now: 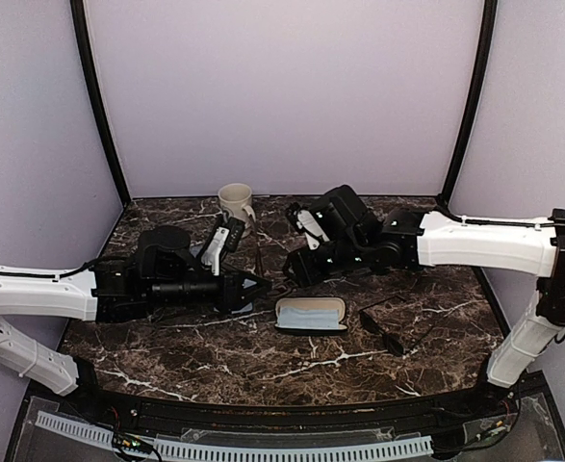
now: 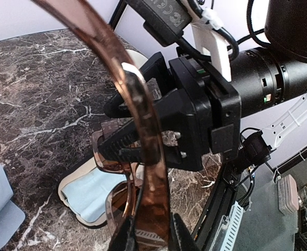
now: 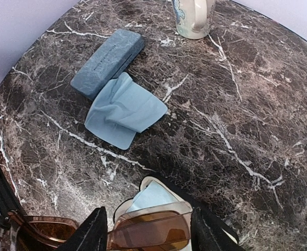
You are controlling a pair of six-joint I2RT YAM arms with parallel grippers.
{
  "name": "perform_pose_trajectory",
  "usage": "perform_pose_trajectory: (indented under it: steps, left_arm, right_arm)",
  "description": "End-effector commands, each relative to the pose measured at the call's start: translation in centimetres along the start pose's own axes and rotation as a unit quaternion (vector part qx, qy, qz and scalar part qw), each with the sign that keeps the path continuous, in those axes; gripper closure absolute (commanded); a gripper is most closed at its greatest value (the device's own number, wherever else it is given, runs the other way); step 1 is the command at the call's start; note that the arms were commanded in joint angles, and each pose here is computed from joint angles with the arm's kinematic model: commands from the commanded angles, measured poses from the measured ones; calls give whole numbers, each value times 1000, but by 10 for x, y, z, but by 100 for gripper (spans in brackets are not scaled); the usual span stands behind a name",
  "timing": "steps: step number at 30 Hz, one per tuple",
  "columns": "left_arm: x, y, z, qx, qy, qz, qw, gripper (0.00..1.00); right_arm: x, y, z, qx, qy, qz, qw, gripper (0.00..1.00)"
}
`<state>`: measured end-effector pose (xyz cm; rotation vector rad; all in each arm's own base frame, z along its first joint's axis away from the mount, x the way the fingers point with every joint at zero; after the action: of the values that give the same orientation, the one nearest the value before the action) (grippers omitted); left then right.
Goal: Organize the sunglasses
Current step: Fold the left temple of the sunglasses with the sunglasses.
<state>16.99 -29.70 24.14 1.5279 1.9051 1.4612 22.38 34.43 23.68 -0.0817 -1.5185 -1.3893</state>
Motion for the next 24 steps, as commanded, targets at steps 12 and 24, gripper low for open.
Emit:
perform_pose_trajectory:
  steps: [12, 24]
  left_arm:
    - [7, 3, -1, -16, -5, -7, 1000, 100]
    - [31, -3, 0, 49, -72, 12, 996, 100]
  right_arm:
    - [57, 8, -9, 46, 19, -54, 997, 34]
    - [58, -50, -4, 191, 85, 2, 978, 11]
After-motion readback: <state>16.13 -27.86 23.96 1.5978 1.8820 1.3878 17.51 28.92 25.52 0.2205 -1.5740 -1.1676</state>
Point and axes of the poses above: each gripper's point midway between its finger pads, its own x axis back along the fingers, its own z axis along the line the jaws close on, y = z × x, the point moved 7 cm from there along x, back along the fingers, and after that the axes turned 3 degrees about -x, right-handed, at the moved point
